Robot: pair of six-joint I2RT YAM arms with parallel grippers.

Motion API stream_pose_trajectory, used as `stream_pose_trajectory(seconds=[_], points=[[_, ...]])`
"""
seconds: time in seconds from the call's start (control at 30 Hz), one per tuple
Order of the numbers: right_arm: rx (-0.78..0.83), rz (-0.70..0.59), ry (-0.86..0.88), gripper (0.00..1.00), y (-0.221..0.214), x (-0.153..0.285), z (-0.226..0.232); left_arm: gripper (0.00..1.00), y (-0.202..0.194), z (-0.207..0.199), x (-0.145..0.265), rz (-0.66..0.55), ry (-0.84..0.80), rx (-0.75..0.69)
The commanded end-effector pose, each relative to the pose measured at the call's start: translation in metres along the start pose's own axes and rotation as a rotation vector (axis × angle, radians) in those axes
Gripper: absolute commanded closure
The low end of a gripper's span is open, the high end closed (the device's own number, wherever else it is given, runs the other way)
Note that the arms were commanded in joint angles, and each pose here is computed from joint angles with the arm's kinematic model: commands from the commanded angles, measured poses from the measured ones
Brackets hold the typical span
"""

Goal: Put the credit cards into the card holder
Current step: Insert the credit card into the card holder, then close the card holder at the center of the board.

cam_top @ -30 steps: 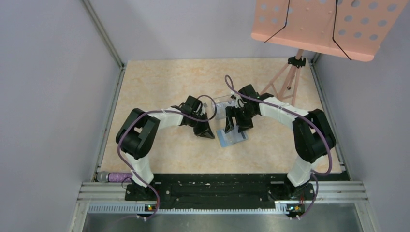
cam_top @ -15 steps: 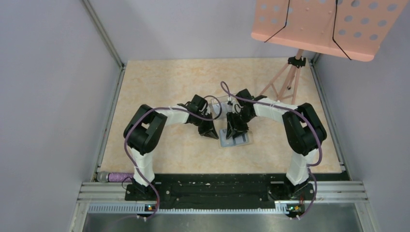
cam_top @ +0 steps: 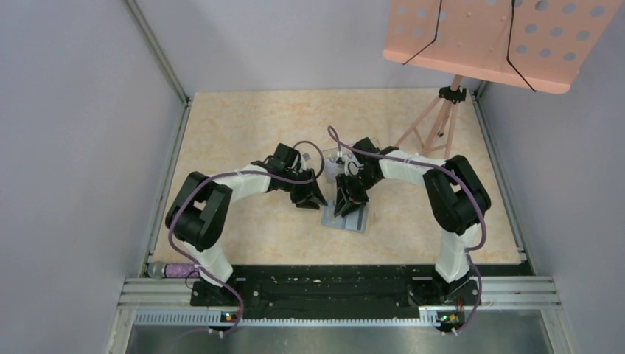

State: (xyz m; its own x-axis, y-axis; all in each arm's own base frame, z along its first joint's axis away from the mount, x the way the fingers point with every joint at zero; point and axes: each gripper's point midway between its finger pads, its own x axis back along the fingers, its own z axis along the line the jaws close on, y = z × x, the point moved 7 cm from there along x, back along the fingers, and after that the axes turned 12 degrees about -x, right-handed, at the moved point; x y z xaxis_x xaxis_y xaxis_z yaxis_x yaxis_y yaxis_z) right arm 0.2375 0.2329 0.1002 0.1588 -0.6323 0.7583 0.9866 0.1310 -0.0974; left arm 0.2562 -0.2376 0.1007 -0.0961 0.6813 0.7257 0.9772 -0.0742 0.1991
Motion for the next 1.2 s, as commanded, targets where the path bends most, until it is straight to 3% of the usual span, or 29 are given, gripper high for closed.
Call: stream_pose_trajectory(seconds=[0.0,0.13,0.3,0.4,0.57,0.77,1.17], points=[[0.029,0.039,0.126,0.57,0.004,-0.006,0.031,0.55,0.0,-0.002,0.025,-0.06,-0.102,0.011],[0.024,-0.001,0.13,0.44,0.006,0.001,0.042,0.5,-0.011,0.007,0.028,-0.037,-0.104,0.034],[0.05,-0.071,0.026,0.43,0.005,0.018,0.04,0.46,-0.017,0.016,0.017,0.005,-0.118,0.057],[0.032,-0.096,-0.043,0.53,0.004,0.023,0.025,0.45,-0.014,0.019,0.01,0.021,-0.13,0.068],[-0.035,-0.099,-0.157,0.79,0.001,0.027,-0.018,0.43,-0.006,0.024,0.001,0.027,-0.095,0.083],[-0.044,-0.046,-0.271,0.98,-0.01,0.017,-0.053,0.43,0.006,0.022,-0.01,0.029,-0.072,0.085],[-0.045,-0.019,-0.3,1.0,-0.011,0.006,-0.067,0.51,0.015,-0.025,0.001,0.014,-0.282,-0.014]])
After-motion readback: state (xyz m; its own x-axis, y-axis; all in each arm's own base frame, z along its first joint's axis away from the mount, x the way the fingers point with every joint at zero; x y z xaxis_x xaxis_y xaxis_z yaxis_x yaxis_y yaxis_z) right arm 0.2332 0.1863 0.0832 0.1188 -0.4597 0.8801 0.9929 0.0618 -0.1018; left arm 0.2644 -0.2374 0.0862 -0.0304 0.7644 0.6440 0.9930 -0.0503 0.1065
